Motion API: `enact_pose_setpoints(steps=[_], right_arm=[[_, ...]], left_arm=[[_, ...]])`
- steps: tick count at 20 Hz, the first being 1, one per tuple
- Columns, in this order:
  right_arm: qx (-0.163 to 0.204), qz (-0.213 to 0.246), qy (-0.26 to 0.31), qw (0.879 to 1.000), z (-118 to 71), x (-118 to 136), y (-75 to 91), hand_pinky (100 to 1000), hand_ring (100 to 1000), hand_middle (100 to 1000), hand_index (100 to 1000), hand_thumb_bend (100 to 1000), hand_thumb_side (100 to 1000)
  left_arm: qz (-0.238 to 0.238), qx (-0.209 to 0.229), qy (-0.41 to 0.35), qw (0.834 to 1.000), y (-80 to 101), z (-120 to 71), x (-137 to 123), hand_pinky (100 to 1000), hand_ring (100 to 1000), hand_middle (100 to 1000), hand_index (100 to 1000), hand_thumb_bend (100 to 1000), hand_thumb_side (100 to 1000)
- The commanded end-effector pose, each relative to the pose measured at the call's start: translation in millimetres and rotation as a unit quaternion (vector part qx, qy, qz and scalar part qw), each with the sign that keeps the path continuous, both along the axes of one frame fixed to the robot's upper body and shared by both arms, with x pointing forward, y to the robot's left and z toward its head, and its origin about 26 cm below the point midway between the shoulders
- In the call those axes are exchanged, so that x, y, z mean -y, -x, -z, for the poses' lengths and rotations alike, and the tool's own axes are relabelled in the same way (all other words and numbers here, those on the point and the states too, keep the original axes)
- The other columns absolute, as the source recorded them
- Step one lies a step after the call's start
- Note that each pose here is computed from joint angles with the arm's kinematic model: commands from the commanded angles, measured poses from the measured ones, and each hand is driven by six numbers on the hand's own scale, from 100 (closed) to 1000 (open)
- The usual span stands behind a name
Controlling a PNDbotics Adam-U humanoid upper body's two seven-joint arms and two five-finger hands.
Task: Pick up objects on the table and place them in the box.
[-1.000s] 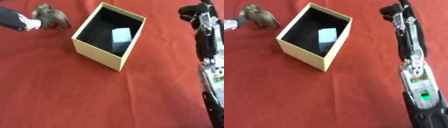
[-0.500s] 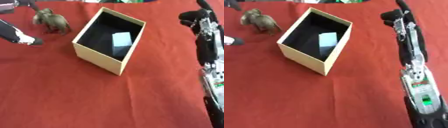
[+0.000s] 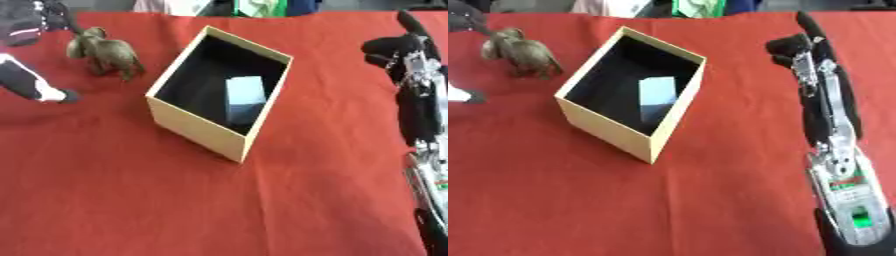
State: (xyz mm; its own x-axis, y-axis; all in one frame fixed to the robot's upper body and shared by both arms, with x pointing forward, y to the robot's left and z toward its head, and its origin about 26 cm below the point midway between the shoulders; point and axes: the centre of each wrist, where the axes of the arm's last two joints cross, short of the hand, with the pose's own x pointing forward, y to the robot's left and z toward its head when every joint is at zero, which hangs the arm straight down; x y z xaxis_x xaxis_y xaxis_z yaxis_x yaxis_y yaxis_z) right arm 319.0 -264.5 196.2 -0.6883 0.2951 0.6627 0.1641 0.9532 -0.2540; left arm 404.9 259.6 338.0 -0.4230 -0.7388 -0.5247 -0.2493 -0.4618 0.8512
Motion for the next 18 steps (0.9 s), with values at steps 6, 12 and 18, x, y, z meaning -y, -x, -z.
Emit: enact_pose_setpoints(steps=[6, 12, 18], right_arm=[[0.012, 0.003, 0.013, 1.000, -8.4, 3.9, -0.7, 809, 780, 661, 1000, 100, 922], [0.014, 0.000, 0.014, 1.000, -9.4, 2.9, -1.1, 809, 781, 661, 1000, 100, 923], [0.016, -0.003, 0.015, 1.000, -11.3, 1.7, -1.9, 809, 781, 661, 1000, 100, 924]], left_arm=[[0.029, 0.061, -0.008, 0.998, 5.6, -19.5, 0.0, 746, 926, 873, 905, 578, 410], [0.028, 0.075, -0.018, 0.997, 2.3, -19.6, 0.8, 736, 919, 863, 896, 573, 385], [0.021, 0.074, -0.006, 0.997, -7.7, -16.3, -1.3, 720, 902, 844, 895, 509, 379]])
